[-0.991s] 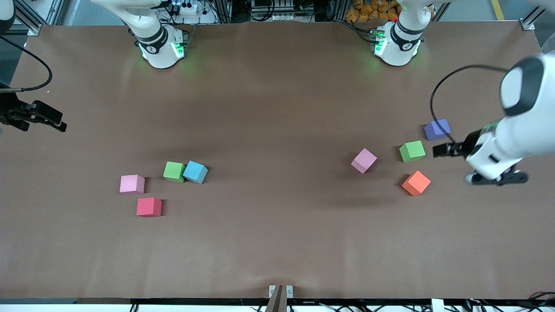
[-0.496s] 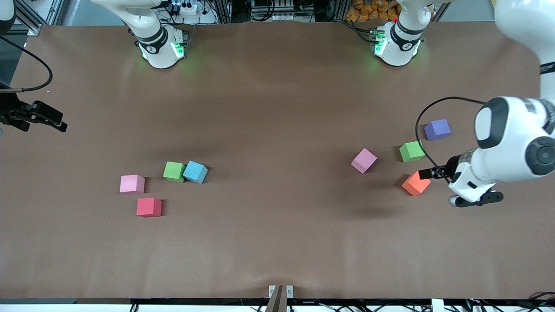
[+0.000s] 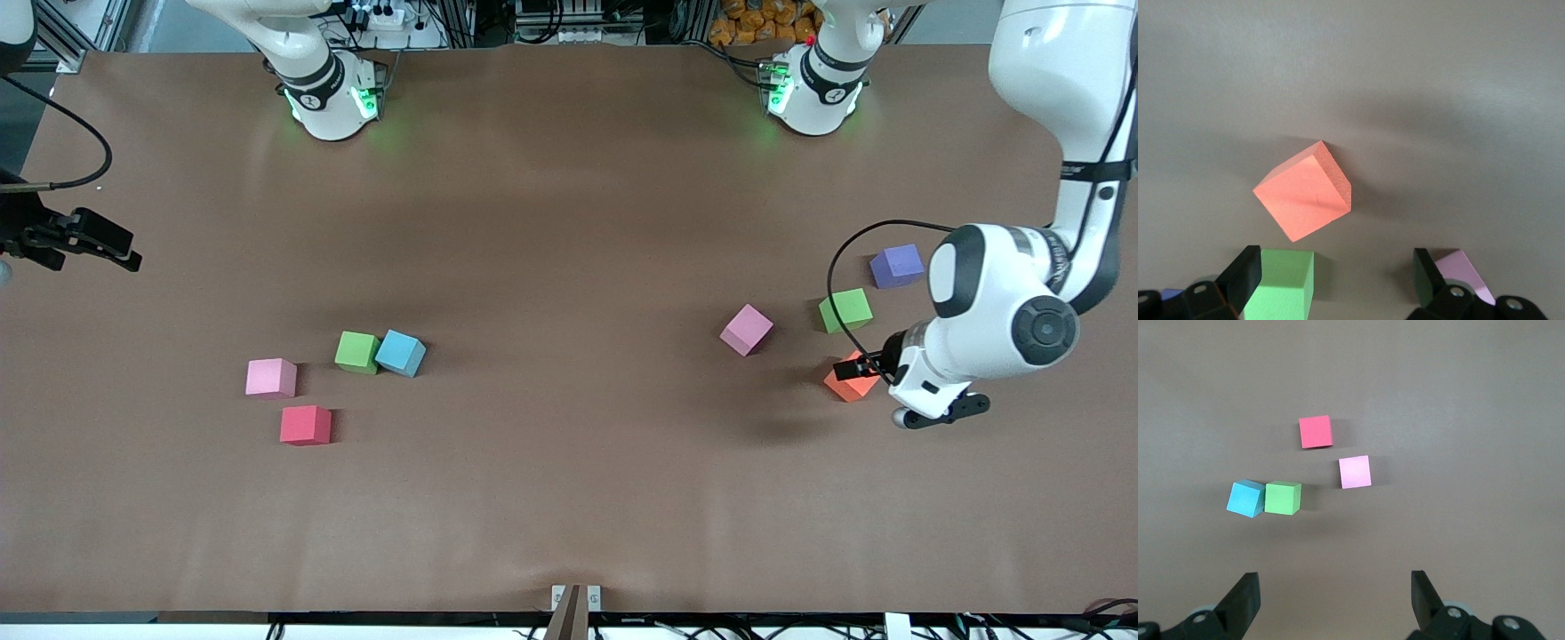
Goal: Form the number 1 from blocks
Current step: 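Grasp the orange cube with the left gripper while the right gripper reaches the red cube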
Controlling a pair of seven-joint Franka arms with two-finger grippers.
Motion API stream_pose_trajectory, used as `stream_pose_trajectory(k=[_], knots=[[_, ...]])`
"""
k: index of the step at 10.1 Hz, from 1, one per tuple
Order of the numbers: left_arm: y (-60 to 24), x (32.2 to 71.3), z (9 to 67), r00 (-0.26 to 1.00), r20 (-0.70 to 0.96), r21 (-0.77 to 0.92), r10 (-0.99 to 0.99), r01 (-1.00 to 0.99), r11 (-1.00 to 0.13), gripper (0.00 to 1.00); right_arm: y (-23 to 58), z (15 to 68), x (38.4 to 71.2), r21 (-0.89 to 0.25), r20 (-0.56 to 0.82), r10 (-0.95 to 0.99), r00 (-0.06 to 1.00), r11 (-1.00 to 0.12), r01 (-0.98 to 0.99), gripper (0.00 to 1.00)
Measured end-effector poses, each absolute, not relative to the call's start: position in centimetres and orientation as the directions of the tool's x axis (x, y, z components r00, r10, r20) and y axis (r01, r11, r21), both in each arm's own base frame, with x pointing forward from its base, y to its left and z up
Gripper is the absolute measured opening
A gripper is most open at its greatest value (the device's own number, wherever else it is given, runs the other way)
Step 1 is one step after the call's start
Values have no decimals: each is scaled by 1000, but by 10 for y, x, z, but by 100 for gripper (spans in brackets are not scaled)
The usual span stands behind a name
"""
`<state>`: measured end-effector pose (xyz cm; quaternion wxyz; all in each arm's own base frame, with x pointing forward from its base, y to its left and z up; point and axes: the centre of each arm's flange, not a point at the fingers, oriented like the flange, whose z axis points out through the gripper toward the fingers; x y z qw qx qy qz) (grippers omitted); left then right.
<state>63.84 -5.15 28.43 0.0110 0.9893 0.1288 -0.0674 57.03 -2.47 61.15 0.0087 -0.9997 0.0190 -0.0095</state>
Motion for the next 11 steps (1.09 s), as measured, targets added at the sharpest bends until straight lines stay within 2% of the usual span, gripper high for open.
stream_pose_trajectory(k=[3, 6, 9, 11], knots=[[-44, 610, 234, 934, -127, -67, 335, 329, -942, 100, -19, 611, 571, -18, 18, -28, 999, -999, -28, 100], [-12, 606, 225, 910, -112, -75, 399, 393, -917, 100, -6, 604, 575, -19, 10, -5, 1000, -1000, -5, 100], [11, 607, 212, 872, -63, -44, 486, 484, -874, 100, 16, 564, 601, -19, 1, 31, 1000, -999, 31, 100], [5, 608, 207, 849, -59, -39, 525, 523, -851, 100, 27, 517, 625, -24, -15, 45, 999, -999, 45, 100]])
